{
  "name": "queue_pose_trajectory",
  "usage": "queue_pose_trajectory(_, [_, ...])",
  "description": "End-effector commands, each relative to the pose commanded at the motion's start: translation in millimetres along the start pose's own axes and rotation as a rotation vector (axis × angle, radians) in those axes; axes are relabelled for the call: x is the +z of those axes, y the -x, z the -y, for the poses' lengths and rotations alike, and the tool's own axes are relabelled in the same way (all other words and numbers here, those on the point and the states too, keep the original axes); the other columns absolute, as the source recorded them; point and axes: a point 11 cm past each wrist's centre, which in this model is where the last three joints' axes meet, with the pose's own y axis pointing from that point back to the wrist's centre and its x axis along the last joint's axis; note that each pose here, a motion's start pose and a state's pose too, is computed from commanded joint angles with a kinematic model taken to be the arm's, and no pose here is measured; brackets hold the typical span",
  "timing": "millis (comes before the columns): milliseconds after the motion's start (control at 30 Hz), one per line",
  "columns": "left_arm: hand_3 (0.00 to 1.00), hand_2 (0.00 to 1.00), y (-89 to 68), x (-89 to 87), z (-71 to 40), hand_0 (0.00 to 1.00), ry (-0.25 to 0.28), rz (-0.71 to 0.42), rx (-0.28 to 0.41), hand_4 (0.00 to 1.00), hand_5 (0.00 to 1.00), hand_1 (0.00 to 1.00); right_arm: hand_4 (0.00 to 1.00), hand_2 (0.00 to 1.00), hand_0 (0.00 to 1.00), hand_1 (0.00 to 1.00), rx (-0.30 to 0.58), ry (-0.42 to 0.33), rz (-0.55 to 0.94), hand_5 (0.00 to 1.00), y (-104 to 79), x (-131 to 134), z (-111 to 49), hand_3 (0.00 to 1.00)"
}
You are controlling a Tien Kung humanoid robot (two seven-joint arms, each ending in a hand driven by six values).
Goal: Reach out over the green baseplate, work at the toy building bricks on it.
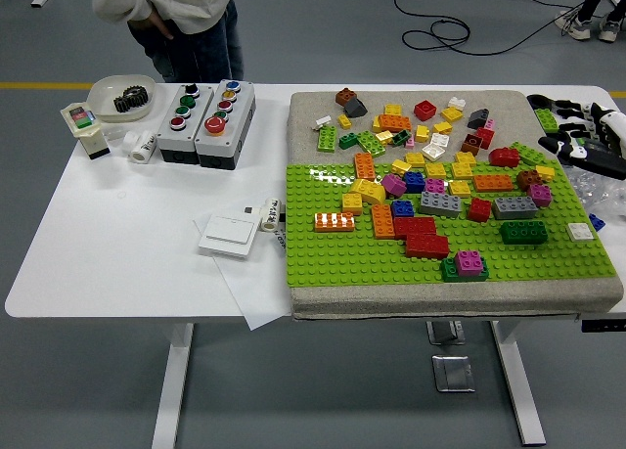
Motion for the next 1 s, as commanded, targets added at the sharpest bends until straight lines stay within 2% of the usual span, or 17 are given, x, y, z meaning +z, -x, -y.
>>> queue_pose_trajectory(33, [0.574,0.753,0.0,0.1,0.0,0.668,-0.001,0.001,0.0,0.641,0.614,0.753,0.98,0.815,0.705,0.726,-0.005,-0.005,-0.04,0.409,-1.1,1.0,-0.6,0.859])
queue_pose_trajectory(67, [0.573,0.752,0.0,0.3,0.0,0.668,-0.002,0.002,0.0,0.64,0.613,0.752,0.967,0.776,0.667,0.695,-0.017,-0.011,-0.088,0.363,-1.2,2.0,-1.3,0.8])
queue_pose_trajectory(233, [0.573,0.752,0.6,1.1,0.0,0.668,-0.003,0.003,0.001,0.64,0.613,0.752,0.967,0.776,0.667,0.695,-0.068,-0.029,-0.26,0.363,-0.4,6.7,-3.5,0.8])
queue_pose_trajectory(267, [0.573,0.751,0.8,1.1,0.0,0.667,-0.003,0.001,0.001,0.64,0.613,0.75,0.963,0.721,0.709,0.663,-0.078,-0.036,-0.298,0.331,0.1,7.3,-4.0,0.756])
queue_pose_trajectory(400, [0.573,0.751,1.2,1.4,-0.1,0.667,-0.002,0.0,0.0,0.64,0.613,0.75,0.963,0.721,0.709,0.663,-0.114,-0.051,-0.39,0.331,4.4,8.7,-5.6,0.756])
queue_pose_trajectory(433, [0.573,0.751,1.3,1.5,-0.1,0.667,-0.002,0.001,0.0,0.64,0.613,0.75,0.963,0.721,0.709,0.663,-0.122,-0.052,-0.404,0.331,5.5,9.2,-5.9,0.756])
queue_pose_trajectory(467, [0.572,0.751,1.5,1.7,-0.1,0.667,-0.002,0.002,-0.001,0.638,0.613,0.75,0.935,0.678,0.697,0.625,-0.13,-0.053,-0.419,0.299,6.8,10.0,-6.3,0.678])
queue_pose_trajectory(633, [0.572,0.751,1.3,1.0,-0.2,0.667,-0.004,0.006,-0.002,0.638,0.613,0.75,0.935,0.678,0.697,0.625,-0.17,-0.067,-0.51,0.299,15.4,14.8,-7.6,0.678])
queue_pose_trajectory(1000, [0.57,0.748,0.2,2.4,0.1,0.667,-0.012,0.028,0.0,0.638,0.62,0.746,0.936,0.669,0.692,0.619,-0.224,-0.066,-0.605,0.29,29.5,26.4,-9.6,0.661])
